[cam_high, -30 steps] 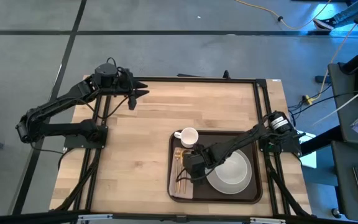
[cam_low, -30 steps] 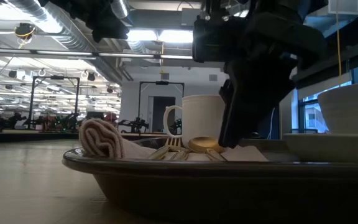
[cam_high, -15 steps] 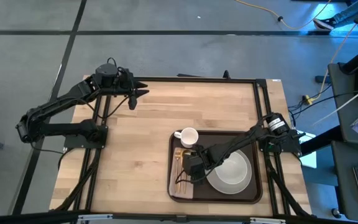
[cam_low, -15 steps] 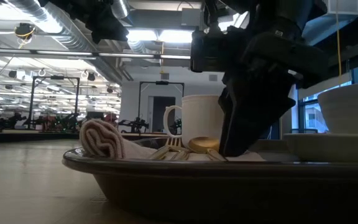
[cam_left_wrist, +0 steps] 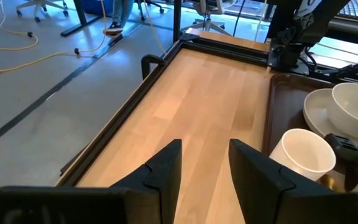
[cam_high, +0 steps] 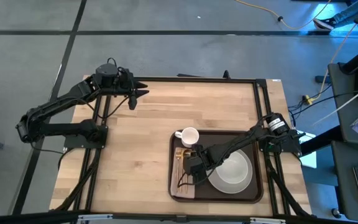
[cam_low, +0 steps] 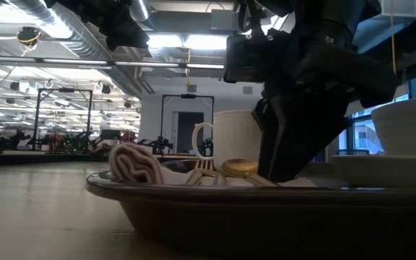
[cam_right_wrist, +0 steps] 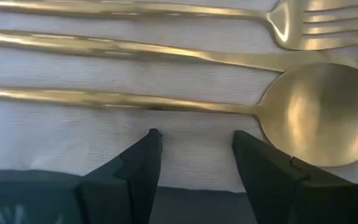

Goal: Set up tray
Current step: Adjust the brown napkin

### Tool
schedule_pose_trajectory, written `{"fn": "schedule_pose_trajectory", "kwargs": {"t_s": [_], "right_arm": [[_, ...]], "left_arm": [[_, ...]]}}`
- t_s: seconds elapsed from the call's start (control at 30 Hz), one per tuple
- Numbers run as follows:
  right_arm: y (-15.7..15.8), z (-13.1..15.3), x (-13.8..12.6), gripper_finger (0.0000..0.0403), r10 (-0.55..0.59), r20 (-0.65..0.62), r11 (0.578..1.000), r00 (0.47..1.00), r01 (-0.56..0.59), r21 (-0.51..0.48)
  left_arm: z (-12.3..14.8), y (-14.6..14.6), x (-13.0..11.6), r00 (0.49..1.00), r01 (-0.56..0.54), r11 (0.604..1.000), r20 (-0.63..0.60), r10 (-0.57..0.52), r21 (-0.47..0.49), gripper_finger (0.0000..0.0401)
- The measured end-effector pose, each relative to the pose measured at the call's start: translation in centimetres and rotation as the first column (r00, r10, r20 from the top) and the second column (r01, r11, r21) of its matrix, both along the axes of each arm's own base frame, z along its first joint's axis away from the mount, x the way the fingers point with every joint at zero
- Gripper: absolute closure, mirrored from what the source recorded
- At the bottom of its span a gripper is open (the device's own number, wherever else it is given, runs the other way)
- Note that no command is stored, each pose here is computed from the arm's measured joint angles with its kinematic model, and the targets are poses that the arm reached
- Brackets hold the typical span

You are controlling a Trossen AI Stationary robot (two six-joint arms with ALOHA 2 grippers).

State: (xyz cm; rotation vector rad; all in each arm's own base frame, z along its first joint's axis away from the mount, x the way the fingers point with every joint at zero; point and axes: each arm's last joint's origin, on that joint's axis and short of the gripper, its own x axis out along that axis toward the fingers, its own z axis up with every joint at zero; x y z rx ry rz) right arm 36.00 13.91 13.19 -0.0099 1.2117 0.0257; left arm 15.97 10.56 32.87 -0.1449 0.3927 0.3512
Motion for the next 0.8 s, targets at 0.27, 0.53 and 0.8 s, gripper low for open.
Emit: {"fn": "schedule_pose_trajectory", "kwargs": {"t_s": [0.27, 0.53, 0.8], "right_arm": [[-0.06, 0.13, -0.2, 0.0199, 0.029, -0.041, 0.999, 0.999, -0.03, -0.02], [-0.07, 0.85, -0.19, 0.0199, 0.097, -0.098, 0.993, 0.99, -0.103, -0.058], [-0.09, 0.87, -0.29, 0.0199, 0.075, -0.11, 0.995, 0.991, -0.082, -0.055]], "left_arm": [[-0.01, 0.0, -0.01, 1.0, -0.001, 1.0, -0.001, 0.001, -0.003, 0.0274], [-0.02, 0.0, -0.01, 1.0, -0.001, 1.0, -0.001, 0.001, -0.003, 0.0274], [-0.14, -0.03, -0.05, 1.0, 0.0, 1.0, -0.012, 0.0, -0.009, 0.0274]]}}
